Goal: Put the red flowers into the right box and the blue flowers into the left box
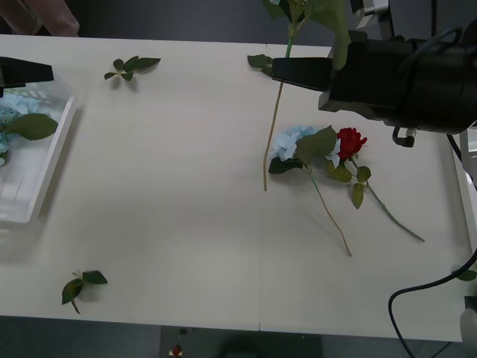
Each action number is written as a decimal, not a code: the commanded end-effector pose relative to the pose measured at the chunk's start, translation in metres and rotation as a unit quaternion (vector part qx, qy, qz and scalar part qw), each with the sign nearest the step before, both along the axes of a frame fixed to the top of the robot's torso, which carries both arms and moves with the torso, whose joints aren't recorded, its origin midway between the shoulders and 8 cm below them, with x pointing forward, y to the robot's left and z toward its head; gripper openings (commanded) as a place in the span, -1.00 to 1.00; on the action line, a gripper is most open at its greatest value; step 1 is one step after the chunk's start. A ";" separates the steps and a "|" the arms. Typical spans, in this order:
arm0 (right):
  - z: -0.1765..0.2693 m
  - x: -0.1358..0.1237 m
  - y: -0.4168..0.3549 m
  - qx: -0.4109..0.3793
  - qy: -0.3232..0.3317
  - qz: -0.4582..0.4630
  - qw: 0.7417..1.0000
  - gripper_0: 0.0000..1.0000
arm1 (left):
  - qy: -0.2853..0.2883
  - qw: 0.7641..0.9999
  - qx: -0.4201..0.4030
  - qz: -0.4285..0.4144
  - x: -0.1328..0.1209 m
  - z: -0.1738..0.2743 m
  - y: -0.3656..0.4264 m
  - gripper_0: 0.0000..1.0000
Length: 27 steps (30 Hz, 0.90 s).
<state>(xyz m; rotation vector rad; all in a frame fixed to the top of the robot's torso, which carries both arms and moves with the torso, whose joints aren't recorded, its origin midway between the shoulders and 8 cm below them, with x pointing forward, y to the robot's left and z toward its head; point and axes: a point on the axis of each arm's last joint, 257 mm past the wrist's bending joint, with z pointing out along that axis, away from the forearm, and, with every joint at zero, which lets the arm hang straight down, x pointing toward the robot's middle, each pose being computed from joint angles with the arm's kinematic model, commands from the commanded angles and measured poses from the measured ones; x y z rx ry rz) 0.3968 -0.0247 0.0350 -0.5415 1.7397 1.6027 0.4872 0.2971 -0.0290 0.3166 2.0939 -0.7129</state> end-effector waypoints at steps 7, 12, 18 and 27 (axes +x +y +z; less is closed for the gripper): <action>0.017 -0.001 0.007 0.001 -0.013 0.000 1.000 -1.00 | -0.018 0.998 -0.020 -0.057 -0.046 0.012 -0.107 1.00; 0.017 -0.001 0.007 0.000 -0.014 0.000 1.000 -1.00 | -0.011 0.994 -0.062 -0.086 -0.069 0.026 -0.152 1.00; 0.017 -0.001 0.007 0.000 -0.014 0.000 1.000 -1.00 | -0.009 0.986 -0.105 -0.130 -0.097 0.042 -0.213 1.00; 0.017 -0.001 0.007 0.000 -0.014 0.000 1.000 -1.00 | -0.005 0.979 -0.112 -0.168 -0.124 0.038 -0.269 1.00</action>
